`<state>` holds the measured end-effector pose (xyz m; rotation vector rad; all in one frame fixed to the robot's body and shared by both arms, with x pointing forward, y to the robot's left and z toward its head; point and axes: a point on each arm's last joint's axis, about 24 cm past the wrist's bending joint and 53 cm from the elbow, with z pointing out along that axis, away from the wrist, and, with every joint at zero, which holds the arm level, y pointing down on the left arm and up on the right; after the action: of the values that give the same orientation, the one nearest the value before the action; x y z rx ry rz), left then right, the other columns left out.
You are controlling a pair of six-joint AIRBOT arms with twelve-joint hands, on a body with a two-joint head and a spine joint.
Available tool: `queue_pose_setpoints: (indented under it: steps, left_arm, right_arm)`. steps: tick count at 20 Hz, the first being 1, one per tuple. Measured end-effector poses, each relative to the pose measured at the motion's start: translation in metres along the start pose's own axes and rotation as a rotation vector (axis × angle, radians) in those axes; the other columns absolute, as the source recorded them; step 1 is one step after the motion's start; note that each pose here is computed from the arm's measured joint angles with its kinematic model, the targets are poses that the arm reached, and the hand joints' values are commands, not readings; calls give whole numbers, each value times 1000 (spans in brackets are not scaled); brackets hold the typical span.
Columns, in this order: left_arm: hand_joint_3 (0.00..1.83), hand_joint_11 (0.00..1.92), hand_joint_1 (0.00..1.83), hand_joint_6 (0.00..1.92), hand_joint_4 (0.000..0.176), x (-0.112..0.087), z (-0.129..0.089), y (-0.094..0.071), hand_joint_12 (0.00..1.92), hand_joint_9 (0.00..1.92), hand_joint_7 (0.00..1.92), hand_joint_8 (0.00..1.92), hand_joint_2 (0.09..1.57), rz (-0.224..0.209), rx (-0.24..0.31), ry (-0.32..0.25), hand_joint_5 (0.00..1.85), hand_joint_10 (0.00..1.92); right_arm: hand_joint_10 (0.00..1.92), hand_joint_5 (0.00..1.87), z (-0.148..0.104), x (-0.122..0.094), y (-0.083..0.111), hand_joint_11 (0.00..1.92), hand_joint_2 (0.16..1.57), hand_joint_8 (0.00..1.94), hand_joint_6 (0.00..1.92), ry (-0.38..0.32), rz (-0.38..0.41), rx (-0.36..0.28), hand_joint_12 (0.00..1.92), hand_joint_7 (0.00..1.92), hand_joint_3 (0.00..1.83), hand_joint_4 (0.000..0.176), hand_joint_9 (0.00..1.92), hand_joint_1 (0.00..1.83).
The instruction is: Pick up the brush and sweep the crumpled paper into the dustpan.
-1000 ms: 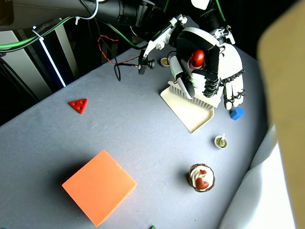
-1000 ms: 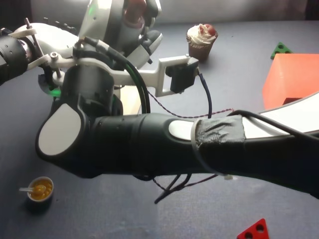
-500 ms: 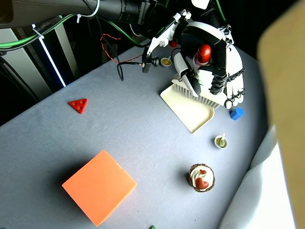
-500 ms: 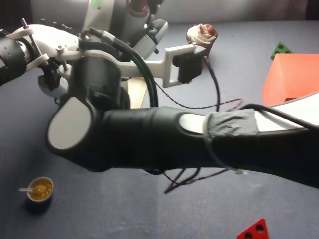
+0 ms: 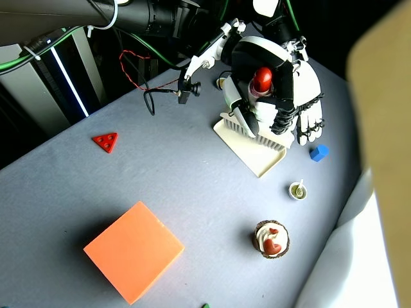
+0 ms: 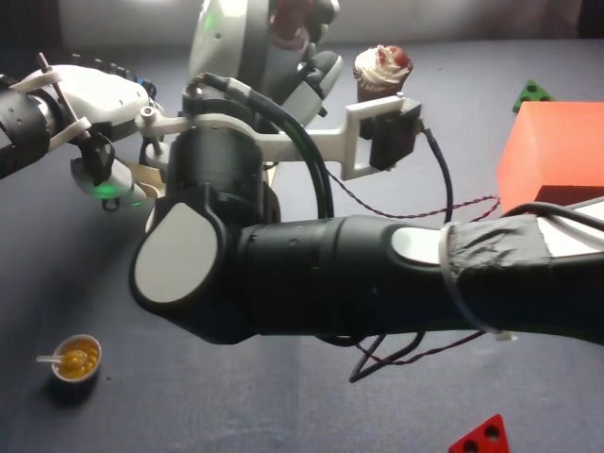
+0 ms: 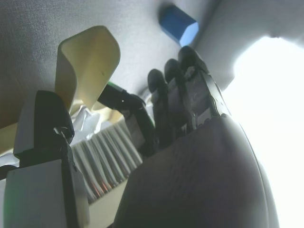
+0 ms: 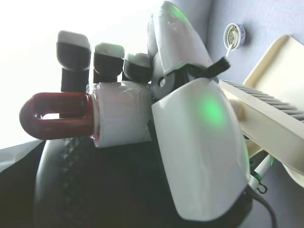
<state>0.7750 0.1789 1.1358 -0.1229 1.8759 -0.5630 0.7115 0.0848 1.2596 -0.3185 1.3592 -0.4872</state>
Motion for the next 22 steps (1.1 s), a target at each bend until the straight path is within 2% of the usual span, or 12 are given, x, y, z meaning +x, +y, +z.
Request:
queue_pose_setpoints:
  steps: [6,11,14,17,18,20,21,22]
  left_arm:
    - [0,220,1100,1097,0,1,0,2,99,245,343,2,1157,-2,-4,0,903,2]
    - [0,216,1109,1085,0,1,0,2,102,254,349,4,1153,0,-5,-1,910,5]
    - [0,221,1112,1075,0,2,-1,0,112,253,352,3,1150,-2,-2,-3,917,4]
    - [0,228,1105,1085,0,2,-1,0,122,271,352,2,1152,-3,-1,-3,910,6]
    - [0,232,1100,1070,0,2,-1,-1,128,266,354,1,1147,-5,1,-4,921,2]
    - [2,220,1073,1109,0,2,-2,-1,129,255,327,2,1155,-5,1,-5,896,2]
    - [0,222,1050,446,0,1,-2,-1,130,261,323,10,1096,-2,1,-7,806,9]
    - [0,209,1057,148,0,1,-2,-1,125,247,301,7,1076,-1,1,-8,816,4]
  right_arm:
    - [1921,1012,0,15,-24,957,1239,1941,1921,24,11,-18,1921,1054,0,0,1018,1324]
    - [1921,1009,-4,35,-67,945,1239,1941,1921,33,18,-56,1921,1052,1,0,1004,1310]
    - [1921,1003,-15,42,-84,937,1233,1941,1921,29,27,-111,1921,1046,0,0,1004,1317]
    - [1921,1010,-24,44,-93,985,1236,1941,1921,19,39,-162,1921,1050,1,0,1010,1303]
    - [1921,1011,-27,47,-95,918,1242,1941,1921,26,49,-184,1921,1061,3,0,1024,1302]
    - [1921,1003,-33,55,-101,929,1242,1941,1921,59,79,-233,1921,1069,2,0,1033,1280]
    - [1921,1014,-35,57,-103,953,1236,1941,1921,64,84,-247,1921,1070,0,0,1029,1285]
    - [1921,1032,-38,59,-107,1002,1227,1941,1921,67,93,-259,1921,1077,0,0,1044,1320]
